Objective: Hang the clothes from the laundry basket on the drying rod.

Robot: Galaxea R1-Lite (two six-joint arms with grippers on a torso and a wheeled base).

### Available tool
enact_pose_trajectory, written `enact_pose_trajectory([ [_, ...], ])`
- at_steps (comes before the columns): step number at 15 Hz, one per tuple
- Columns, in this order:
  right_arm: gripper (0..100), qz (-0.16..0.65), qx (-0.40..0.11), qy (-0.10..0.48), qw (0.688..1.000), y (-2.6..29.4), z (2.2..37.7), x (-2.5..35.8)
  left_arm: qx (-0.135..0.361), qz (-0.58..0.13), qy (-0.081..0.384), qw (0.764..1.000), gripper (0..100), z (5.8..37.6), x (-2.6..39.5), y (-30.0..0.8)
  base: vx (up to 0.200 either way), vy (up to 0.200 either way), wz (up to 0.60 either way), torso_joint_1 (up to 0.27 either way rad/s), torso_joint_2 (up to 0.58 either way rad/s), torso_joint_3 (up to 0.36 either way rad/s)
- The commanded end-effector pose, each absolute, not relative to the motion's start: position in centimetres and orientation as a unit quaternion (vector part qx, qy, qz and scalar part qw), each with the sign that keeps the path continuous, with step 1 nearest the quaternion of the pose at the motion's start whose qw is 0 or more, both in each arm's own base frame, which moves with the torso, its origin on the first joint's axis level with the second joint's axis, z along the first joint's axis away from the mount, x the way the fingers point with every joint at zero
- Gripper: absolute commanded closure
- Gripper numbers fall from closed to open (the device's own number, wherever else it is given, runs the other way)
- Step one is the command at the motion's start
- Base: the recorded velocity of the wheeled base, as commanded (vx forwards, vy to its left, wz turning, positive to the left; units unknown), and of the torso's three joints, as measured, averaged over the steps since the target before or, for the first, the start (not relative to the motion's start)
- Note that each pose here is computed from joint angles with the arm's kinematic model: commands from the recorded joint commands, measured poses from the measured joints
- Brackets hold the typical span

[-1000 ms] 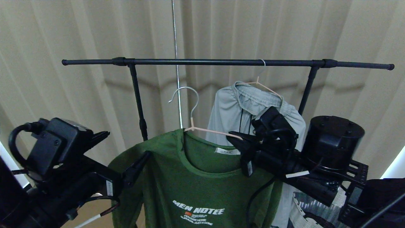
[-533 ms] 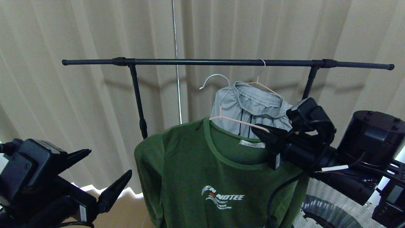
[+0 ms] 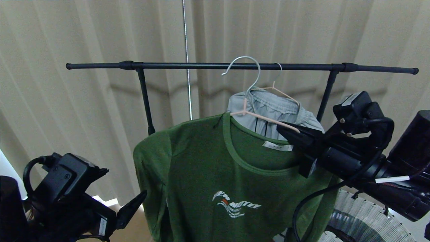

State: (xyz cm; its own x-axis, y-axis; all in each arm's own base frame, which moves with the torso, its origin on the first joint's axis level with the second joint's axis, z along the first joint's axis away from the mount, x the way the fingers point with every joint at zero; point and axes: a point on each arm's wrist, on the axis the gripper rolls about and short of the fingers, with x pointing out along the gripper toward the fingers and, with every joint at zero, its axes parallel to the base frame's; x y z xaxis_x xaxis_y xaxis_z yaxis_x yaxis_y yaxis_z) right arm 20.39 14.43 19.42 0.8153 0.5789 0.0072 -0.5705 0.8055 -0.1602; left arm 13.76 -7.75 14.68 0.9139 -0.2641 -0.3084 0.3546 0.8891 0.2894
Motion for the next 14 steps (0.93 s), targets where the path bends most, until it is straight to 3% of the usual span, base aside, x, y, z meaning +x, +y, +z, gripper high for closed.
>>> enact_pose_trajectory([
  [1,100,0.308,-0.072,-0.039,0.948,14.2,20.0,19.9,0.180,-0.162,0.149,0.959,0,14.1,14.4,-8.2,0.000,0.000,0.00,0.000,0.00,0.000],
  [2,100,0.310,-0.072,-0.040,0.947,14.1,20.0,19.8,0.181,-0.162,0.150,0.958,100,14.1,14.5,-8.2,0.000,0.000,0.00,0.000,0.00,0.000],
  [8,100,0.308,-0.073,-0.035,0.948,14.0,19.7,19.7,0.178,-0.152,0.148,0.961,100,14.2,14.6,-8.0,0.000,0.000,0.00,0.000,0.00,0.000],
  [14,100,0.287,-0.074,-0.030,0.954,13.3,19.5,20.0,0.189,-0.059,0.154,0.968,100,13.9,13.7,-4.2,0.000,0.000,0.00,0.000,0.00,0.000],
])
